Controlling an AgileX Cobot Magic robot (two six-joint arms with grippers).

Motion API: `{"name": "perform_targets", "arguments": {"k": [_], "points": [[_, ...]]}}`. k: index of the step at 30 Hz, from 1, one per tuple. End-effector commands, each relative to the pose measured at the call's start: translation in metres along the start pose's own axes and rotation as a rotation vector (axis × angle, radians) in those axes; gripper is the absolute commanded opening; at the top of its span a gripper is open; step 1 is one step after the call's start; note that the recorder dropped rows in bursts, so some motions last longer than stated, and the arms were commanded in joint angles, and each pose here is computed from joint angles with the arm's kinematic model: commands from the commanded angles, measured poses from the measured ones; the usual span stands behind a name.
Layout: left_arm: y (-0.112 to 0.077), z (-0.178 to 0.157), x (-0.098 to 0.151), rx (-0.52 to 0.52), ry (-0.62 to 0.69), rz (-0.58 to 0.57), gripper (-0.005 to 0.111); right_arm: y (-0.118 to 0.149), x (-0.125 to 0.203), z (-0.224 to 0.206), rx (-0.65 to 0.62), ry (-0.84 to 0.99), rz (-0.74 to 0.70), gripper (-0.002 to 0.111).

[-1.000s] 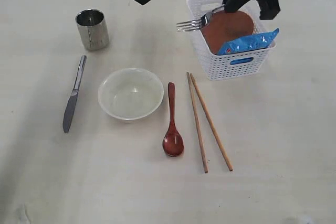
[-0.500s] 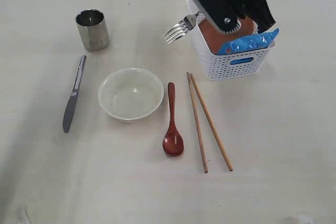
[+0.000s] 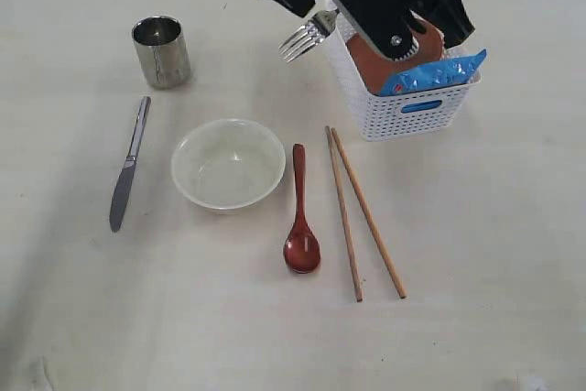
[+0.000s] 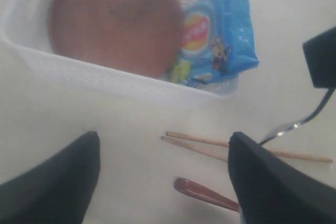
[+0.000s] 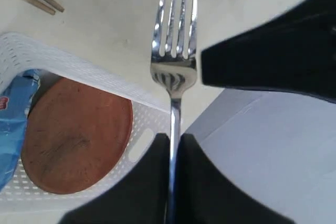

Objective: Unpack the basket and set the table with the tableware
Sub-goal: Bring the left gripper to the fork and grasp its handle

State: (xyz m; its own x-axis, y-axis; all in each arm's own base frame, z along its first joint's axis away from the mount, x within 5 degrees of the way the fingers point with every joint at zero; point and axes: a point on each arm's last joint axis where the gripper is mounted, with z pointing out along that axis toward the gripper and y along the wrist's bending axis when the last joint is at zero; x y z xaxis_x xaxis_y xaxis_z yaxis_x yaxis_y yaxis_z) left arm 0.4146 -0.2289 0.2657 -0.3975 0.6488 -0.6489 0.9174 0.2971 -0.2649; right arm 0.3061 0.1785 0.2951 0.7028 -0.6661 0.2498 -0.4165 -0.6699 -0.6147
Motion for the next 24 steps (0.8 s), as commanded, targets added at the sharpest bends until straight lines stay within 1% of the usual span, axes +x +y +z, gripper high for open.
{"name": "perform_targets", "arguments": {"k": [1,6,10,14,18,21,24], "points": [[-0.008,0.010,0.006,0.015,0.057,0.053,0.065,-0.001,0.000,-0.003,0.015,0.006,-0.012,0.000],[-0.010,0.008,0.004,0.015,0.049,0.063,0.065,-0.001,0.000,-0.003,0.017,0.007,-0.012,0.000],[-0.011,-0.006,0.001,-0.008,0.032,0.073,0.064,-0.001,0.000,-0.003,0.017,0.007,-0.012,0.000],[-0.019,-0.018,-0.005,-0.026,0.014,0.084,0.061,-0.001,0.000,-0.003,0.017,0.007,-0.010,0.000],[-0.023,-0.023,-0.008,-0.032,0.007,0.072,0.061,-0.001,0.000,-0.003,0.017,0.007,-0.010,0.000],[-0.025,-0.023,-0.005,-0.028,0.018,0.064,0.061,-0.001,0.000,-0.003,0.017,0.007,-0.010,0.000],[-0.028,-0.018,0.004,-0.001,0.033,0.098,0.061,-0.001,0.000,-0.003,0.017,0.007,-0.010,0.000]]}}
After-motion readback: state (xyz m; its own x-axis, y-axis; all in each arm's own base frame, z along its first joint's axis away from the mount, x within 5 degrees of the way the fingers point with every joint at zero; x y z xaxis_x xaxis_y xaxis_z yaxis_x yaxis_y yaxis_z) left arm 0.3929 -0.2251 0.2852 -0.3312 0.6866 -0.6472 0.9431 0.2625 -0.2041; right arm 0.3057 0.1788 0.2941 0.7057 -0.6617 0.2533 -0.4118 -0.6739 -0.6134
